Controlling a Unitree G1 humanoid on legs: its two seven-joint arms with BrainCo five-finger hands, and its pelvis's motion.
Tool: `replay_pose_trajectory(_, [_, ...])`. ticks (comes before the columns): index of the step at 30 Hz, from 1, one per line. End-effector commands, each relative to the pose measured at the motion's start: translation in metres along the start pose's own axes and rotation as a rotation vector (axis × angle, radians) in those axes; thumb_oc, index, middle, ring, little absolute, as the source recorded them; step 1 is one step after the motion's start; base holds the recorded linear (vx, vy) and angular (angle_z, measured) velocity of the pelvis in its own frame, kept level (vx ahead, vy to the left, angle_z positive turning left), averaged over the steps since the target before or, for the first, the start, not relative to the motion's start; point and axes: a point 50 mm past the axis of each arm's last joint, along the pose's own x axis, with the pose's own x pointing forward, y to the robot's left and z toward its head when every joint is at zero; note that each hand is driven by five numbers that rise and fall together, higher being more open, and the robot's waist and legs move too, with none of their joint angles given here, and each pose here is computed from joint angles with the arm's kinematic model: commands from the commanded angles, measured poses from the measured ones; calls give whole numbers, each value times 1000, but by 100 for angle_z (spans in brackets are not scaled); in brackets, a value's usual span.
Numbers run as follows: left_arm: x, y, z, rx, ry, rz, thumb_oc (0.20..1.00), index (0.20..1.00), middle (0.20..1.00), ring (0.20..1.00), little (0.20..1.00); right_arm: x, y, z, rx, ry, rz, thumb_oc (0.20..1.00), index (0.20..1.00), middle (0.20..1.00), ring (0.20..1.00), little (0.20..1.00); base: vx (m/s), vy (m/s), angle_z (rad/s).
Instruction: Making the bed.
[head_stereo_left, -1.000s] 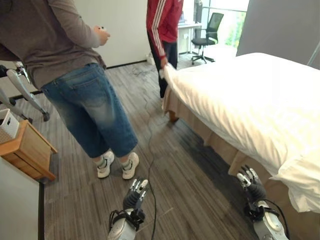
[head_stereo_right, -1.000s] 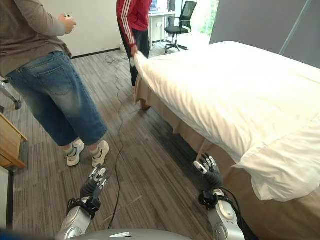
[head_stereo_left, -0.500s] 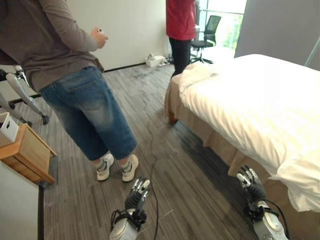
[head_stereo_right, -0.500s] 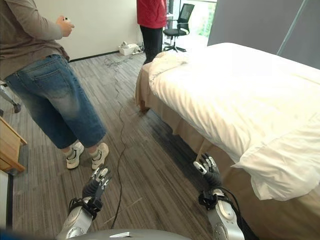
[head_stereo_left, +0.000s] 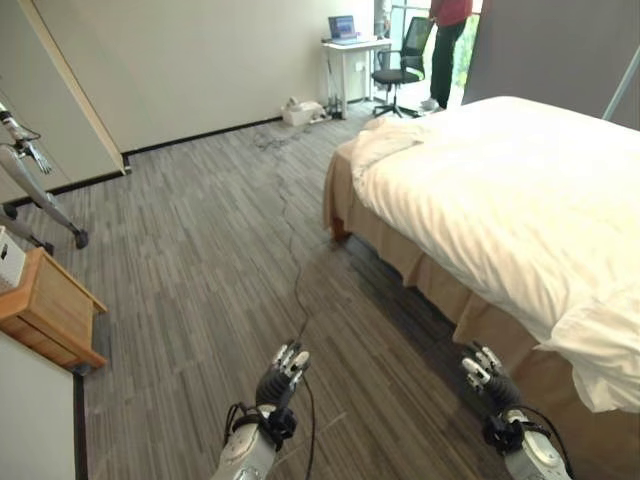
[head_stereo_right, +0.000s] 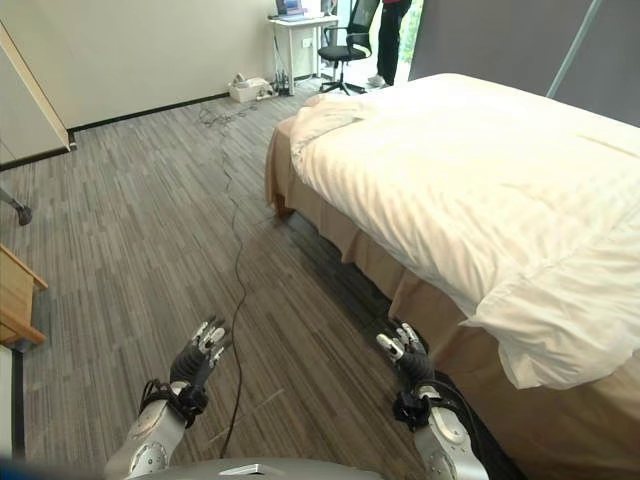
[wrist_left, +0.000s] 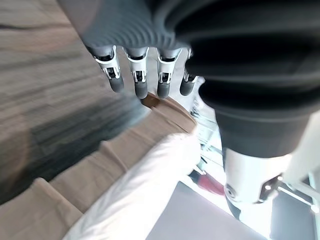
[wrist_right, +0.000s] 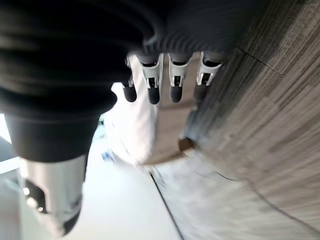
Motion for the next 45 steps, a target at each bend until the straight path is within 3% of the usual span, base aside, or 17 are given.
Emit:
replay_pose_trajectory(1, [13, -2, 27, 121, -96, -46, 1000, 1000, 1000, 1000, 1000, 15, 11, 39, -42, -181, 44, 1000, 1000, 1000, 1000, 1000, -1, 93, 6])
replay_pose_trajectory(5, [11, 2, 24, 117, -88, -18, 1000, 1000, 1000, 1000, 1000, 21, 26, 42, 65, -216, 75, 1000, 1000, 1000, 1000, 1000, 32, 106, 15])
replay_pose_trajectory(11, [13, 1, 38, 158, -137, -28, 1000, 1000, 1000, 1000, 1000, 24, 34, 42, -24, -197, 136, 1000, 1000, 1000, 1000, 1000, 42, 124, -1])
replay_pose_trajectory(17, [19, -6, 39, 105, -155, -17, 1000, 1000, 1000, 1000, 1000, 25, 40, 38, 18, -189, 131, 1000, 1000, 1000, 1000, 1000, 83, 161, -4])
replay_pose_trajectory(18, [24, -15, 38, 26, -156, -31, 1000, 1000, 1000, 1000, 1000, 24, 44, 36, 29, -187, 136, 1000, 1000, 1000, 1000, 1000, 131, 244, 9])
replay_pose_trajectory(24, [40, -34, 59, 140, -227, -79, 1000, 1000, 1000, 1000, 1000, 27, 58, 38, 55, -185, 204, 1000, 1000, 1000, 1000, 1000, 221, 107, 21])
replay_pose_trajectory(32, [49, -56, 53, 44, -206, -161, 1000, 1000, 1000, 1000, 1000, 25, 39, 41, 57, -203, 125, 1000, 1000, 1000, 1000, 1000, 449, -104, 72])
replay_pose_trajectory(45, [45, -51, 45, 22, -158, -153, 1000, 1000, 1000, 1000, 1000, 24, 15, 55, -1, -255, 3, 1000, 1000, 1000, 1000, 1000, 464, -117, -3])
